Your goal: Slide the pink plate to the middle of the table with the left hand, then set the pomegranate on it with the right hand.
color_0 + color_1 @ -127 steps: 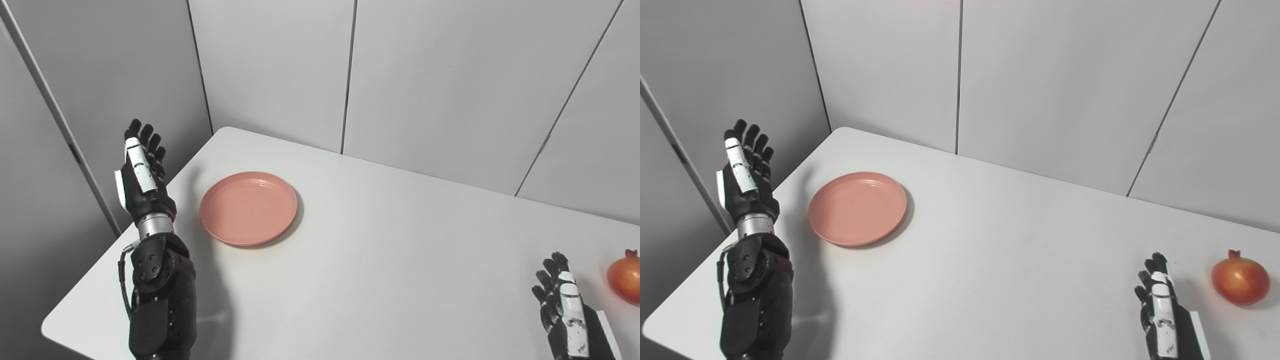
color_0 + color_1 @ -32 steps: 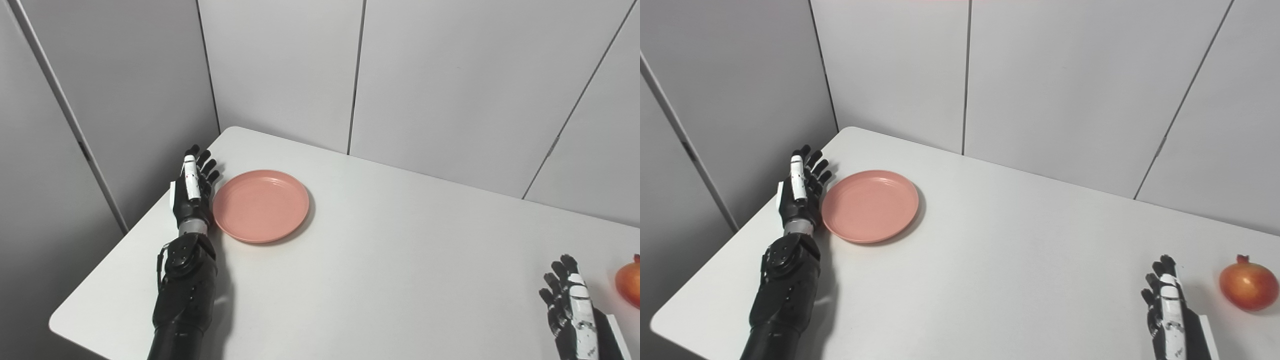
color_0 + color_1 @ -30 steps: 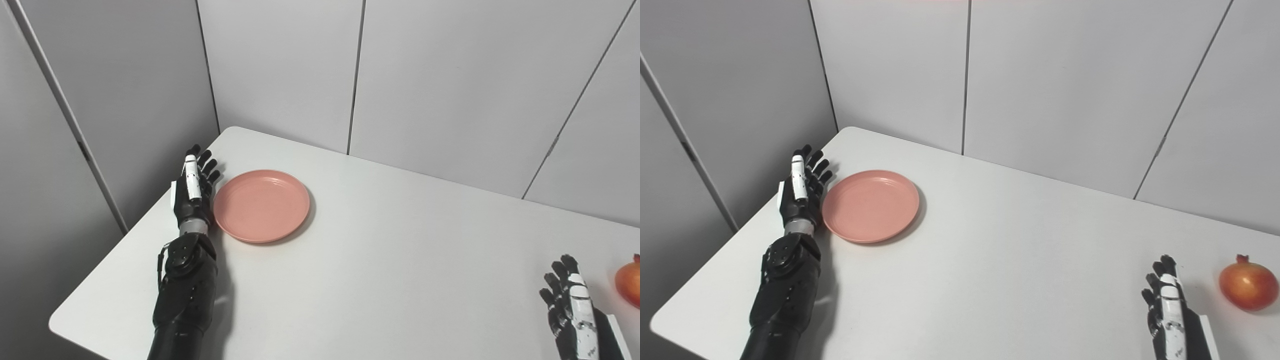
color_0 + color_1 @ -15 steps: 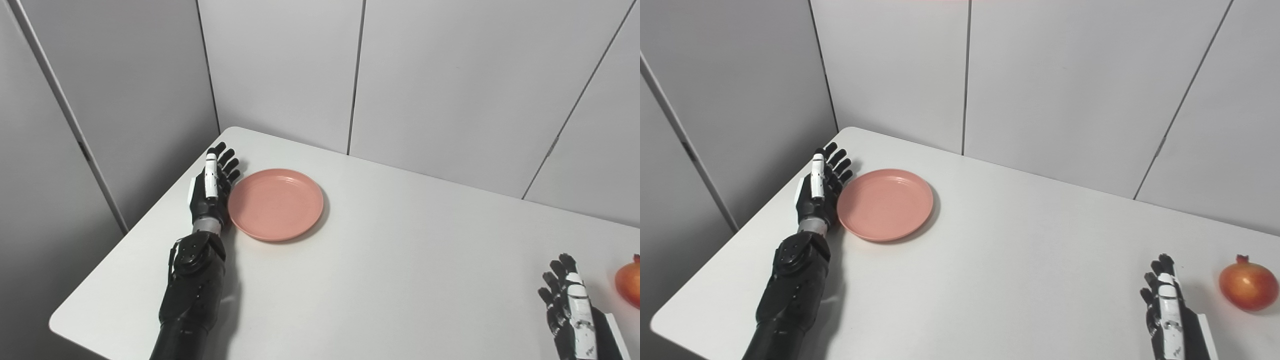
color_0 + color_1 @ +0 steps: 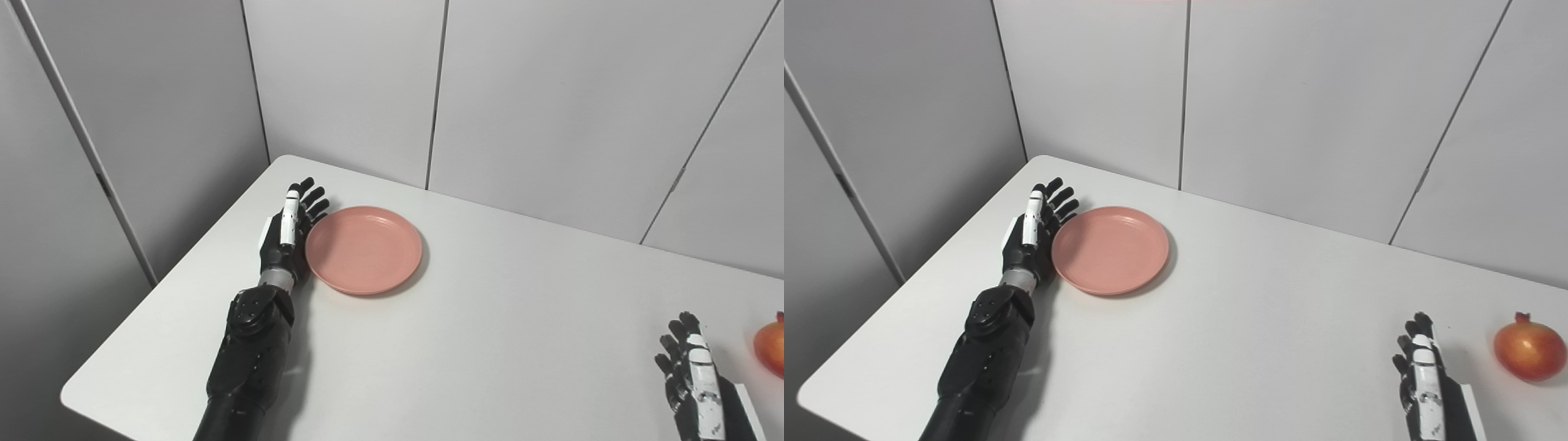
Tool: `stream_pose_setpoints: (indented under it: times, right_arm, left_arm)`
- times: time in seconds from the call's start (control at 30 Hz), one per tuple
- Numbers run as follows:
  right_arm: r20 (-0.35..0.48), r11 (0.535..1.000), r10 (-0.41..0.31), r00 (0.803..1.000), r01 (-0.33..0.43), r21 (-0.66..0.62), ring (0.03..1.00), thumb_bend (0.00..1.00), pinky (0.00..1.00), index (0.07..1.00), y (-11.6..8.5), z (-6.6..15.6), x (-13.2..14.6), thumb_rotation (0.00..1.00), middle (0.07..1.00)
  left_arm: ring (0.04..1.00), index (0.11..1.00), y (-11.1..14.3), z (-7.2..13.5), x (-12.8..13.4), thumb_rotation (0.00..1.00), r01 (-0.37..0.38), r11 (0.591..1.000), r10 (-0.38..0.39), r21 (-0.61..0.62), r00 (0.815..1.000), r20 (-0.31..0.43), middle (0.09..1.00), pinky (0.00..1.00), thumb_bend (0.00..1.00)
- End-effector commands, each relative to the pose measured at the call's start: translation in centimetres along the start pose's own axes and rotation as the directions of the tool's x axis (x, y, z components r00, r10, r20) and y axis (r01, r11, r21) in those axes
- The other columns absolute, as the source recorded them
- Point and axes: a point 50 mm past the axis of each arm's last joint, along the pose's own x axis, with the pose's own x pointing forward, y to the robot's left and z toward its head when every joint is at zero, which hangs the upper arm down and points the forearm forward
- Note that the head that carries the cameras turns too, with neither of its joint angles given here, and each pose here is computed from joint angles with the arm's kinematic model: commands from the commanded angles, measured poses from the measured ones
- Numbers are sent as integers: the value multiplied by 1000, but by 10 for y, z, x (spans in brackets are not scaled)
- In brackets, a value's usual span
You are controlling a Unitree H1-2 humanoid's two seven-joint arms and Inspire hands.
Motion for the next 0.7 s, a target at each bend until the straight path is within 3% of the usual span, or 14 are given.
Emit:
stream_pose_setpoints:
  times: [0.0,0.67]
  right_arm:
    - [75,1000,16,997,-15,-7,1000,112,1000,1000,2,14,5,1000,1000]
    - [98,1000,27,995,-26,-15,992,138,1000,1000,4,5,8,1000,998]
  left_arm:
    - [857,851,-5,-11,-5,1000,20,1000,-20,0,997,-74,864,852,387]
    - [818,807,-70,-15,-19,1000,170,984,-162,48,978,-133,823,810,349]
